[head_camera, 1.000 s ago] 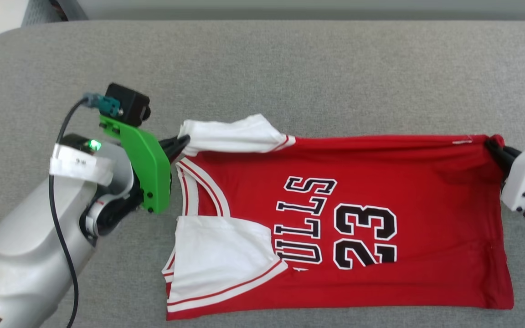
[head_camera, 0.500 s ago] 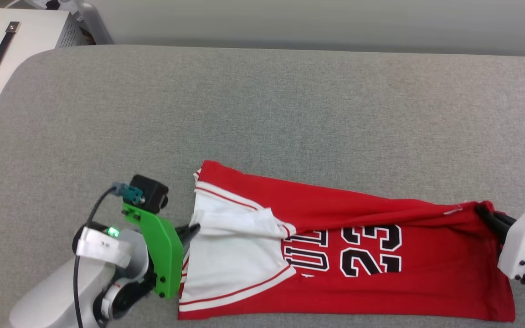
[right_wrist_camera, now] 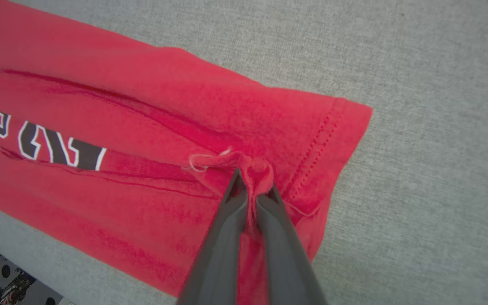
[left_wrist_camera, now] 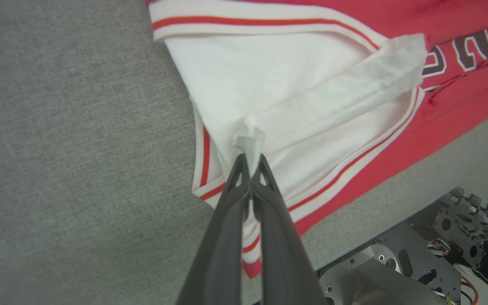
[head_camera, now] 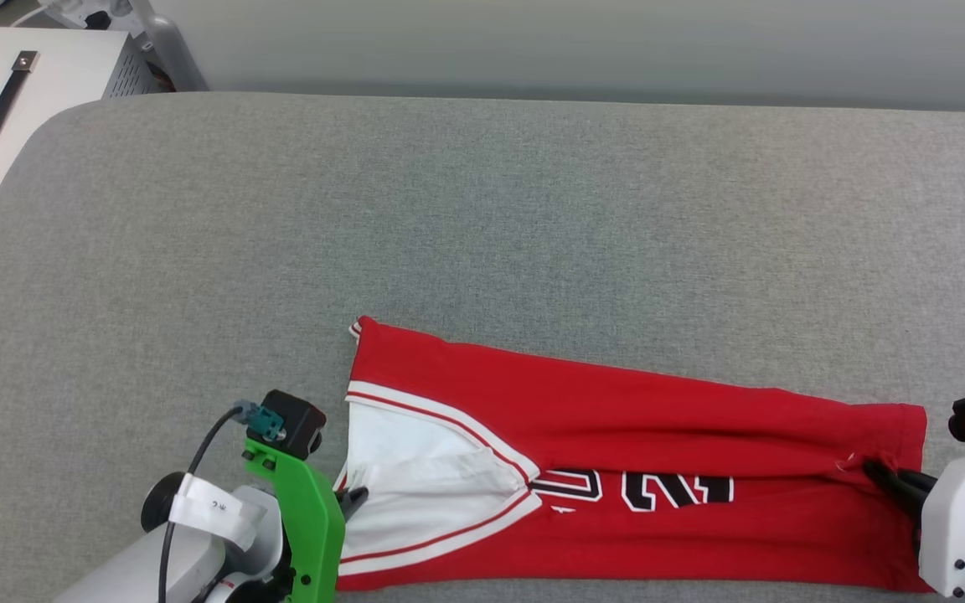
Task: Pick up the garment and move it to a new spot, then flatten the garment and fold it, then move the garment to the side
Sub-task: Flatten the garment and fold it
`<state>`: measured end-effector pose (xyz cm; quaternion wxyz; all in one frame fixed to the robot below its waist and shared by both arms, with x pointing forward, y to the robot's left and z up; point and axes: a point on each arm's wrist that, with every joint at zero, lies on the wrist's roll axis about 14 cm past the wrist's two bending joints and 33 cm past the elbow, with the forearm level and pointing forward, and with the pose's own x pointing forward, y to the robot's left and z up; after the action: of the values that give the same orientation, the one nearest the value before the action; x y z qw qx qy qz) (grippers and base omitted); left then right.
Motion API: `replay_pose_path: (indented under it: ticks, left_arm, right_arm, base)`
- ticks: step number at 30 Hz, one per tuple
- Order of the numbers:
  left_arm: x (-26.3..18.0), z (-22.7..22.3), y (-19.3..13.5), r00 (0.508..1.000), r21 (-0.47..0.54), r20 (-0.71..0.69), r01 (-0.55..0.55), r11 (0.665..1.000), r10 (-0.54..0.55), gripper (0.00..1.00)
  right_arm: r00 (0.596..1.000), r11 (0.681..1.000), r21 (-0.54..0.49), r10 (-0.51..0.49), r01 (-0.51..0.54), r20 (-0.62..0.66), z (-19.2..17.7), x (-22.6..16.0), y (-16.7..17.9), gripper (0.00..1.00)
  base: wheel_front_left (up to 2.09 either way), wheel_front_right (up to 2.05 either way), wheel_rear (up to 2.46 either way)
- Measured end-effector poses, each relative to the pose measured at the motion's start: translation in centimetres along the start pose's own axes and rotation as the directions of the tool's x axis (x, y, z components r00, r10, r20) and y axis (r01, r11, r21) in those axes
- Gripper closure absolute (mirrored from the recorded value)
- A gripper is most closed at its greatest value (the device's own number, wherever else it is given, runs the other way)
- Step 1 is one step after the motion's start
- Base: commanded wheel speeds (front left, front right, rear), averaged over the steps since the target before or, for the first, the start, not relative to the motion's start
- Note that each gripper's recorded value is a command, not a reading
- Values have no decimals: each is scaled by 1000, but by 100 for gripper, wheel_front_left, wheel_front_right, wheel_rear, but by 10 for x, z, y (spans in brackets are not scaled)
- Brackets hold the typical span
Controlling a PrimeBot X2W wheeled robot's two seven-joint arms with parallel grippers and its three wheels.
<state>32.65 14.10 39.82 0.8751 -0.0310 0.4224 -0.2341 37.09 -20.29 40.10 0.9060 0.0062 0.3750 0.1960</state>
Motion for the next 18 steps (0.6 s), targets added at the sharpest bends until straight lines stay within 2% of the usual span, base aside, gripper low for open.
replay_pose_path:
  ticks: [9,10,11,12,18]
  left_arm:
    - [7,-12,-6,999,6,-36,14,1000,-14,100]
    - [8,-13,-7,999,6,-41,15,1000,-14,100]
    - [9,-15,-7,999,7,-45,15,1000,-15,89]
    - [10,-16,-6,999,11,-47,14,1000,-13,0]
    - [11,-15,-11,999,12,-28,19,1000,-18,0]
  right_arm:
    - [998,998,-60,-7,4,-55,-15,-4,-2,100]
    - [998,998,-59,-10,7,-62,-17,-4,-3,82]
    - [997,998,-54,-14,10,-69,-20,-4,-4,0]
    - [997,999,-53,-13,9,-75,-22,-4,-3,0]
    - [998,999,-50,-4,1,-66,-22,-7,2,0]
  base:
    - [0,0,0]
    - [0,0,0]
    - [0,0,0]
    - [0,0,0]
    - [0,0,0]
